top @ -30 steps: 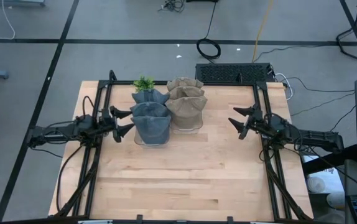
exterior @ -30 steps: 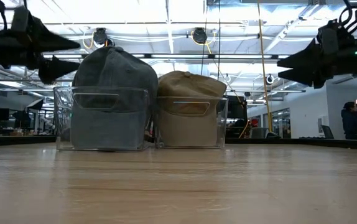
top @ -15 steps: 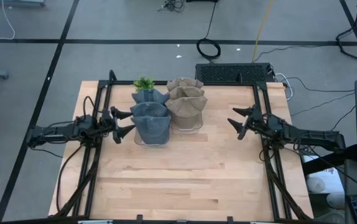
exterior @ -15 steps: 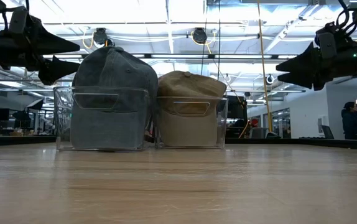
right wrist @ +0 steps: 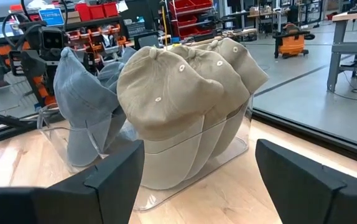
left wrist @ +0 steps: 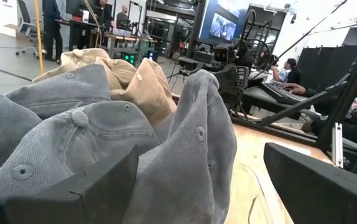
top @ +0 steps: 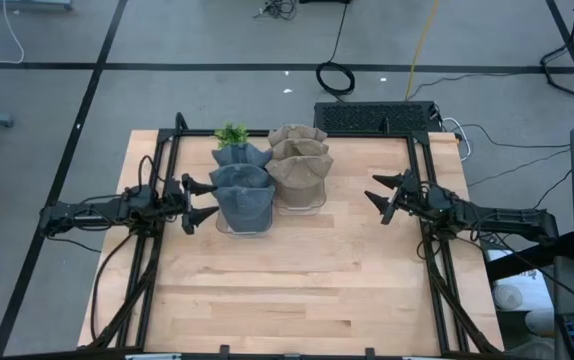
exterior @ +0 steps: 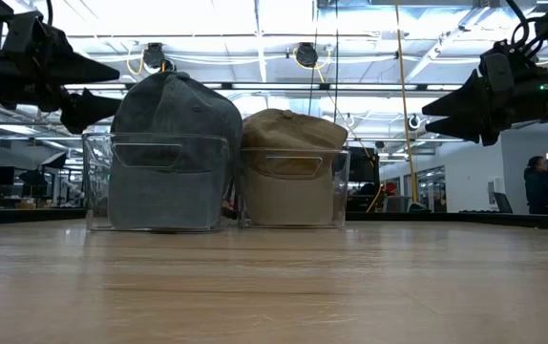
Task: Pick & Place hat
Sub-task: Return to Home Position
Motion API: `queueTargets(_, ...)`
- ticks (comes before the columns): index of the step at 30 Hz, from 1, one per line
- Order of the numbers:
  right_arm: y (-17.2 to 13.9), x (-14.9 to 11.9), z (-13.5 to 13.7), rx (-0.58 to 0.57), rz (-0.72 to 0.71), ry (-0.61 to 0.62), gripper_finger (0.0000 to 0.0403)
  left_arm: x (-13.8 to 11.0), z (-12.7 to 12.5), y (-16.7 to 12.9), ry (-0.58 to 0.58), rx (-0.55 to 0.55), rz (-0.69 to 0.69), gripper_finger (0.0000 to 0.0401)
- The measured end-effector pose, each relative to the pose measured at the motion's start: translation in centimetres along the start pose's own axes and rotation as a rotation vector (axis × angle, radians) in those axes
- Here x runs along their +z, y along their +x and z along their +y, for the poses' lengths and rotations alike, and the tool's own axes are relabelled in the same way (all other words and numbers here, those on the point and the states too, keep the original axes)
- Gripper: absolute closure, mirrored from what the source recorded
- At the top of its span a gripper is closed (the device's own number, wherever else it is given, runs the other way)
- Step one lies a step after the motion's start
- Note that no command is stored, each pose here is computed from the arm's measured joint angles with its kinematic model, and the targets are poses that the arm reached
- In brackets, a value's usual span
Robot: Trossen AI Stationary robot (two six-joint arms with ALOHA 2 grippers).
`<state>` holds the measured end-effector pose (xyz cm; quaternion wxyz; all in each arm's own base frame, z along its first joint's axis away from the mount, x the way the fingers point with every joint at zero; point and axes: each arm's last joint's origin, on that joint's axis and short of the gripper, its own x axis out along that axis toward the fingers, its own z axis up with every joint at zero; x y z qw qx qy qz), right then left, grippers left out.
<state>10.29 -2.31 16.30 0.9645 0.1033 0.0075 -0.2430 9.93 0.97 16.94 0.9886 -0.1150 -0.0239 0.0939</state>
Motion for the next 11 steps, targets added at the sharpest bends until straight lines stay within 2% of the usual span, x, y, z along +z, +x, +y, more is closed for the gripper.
queueTargets(11, 0.0, 0.02, 0.01, 0.001, -0.002, 0.002, 0.011, 0.08, -0.02, 0.0, -0.002, -0.002, -0.008, 0.0039)
